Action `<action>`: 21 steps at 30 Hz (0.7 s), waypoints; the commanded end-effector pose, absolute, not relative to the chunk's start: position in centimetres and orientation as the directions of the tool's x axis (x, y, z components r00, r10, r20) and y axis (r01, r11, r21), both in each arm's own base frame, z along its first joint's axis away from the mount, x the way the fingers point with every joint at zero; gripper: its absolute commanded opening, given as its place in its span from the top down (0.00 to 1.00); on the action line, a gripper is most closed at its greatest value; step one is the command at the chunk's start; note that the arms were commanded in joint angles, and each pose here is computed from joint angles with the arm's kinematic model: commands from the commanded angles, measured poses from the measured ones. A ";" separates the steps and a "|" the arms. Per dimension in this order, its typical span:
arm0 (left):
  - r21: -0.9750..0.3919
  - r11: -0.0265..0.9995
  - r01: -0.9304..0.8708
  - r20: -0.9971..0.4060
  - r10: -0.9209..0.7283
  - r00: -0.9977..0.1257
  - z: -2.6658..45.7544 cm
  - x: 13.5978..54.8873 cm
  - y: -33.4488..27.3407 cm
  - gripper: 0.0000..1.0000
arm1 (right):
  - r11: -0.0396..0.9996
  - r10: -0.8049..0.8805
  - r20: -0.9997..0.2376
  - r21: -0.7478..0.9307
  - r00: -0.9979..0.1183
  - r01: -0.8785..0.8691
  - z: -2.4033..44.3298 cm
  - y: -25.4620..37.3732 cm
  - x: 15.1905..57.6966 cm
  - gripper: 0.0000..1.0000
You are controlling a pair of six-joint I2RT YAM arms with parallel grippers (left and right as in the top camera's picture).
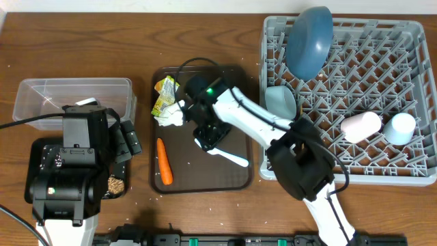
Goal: Sort waste into correct bins and load items into the dishwasher rack
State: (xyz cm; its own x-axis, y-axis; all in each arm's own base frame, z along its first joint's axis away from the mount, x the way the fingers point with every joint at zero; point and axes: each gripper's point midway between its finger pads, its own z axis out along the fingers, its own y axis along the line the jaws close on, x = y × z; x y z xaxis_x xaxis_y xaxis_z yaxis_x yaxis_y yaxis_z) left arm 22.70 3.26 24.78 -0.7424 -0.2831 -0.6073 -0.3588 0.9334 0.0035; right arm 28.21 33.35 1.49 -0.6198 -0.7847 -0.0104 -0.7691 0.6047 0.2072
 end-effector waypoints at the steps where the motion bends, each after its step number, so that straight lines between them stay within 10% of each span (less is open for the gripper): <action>1: 0.008 0.928 -0.372 -0.620 -0.288 -0.730 25.3 22.7 3.6 0.02 | 0.520 -0.854 0.036 0.076 -0.519 -0.850 -0.3 33.4 27.3 0.60; 5: 0.008 0.928 -0.372 -0.619 -0.288 -0.731 25.3 22.7 3.6 0.02 | 0.465 -0.882 0.074 -0.029 -0.466 -0.885 -1.2 33.8 26.5 0.60; 12: 0.008 0.928 -0.372 -0.620 -0.288 -0.730 25.3 22.7 3.6 0.02 | 0.490 -0.861 0.105 -0.089 -0.498 -0.867 -2.5 33.4 26.5 0.99; 21: 0.008 0.928 -0.372 -0.619 -0.288 -0.731 25.3 22.7 3.6 0.02 | 0.524 -0.840 0.098 -0.109 -0.534 -0.844 -2.0 33.2 27.2 0.99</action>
State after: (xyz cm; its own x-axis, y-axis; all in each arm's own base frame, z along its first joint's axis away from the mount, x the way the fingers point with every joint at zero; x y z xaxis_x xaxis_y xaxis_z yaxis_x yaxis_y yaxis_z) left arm 22.70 3.26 24.78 -0.7421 -0.2831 -0.6075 -0.3588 0.9334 0.0033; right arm 26.97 34.37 0.02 -0.5097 -0.8593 0.0439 -0.8590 0.5053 -0.0824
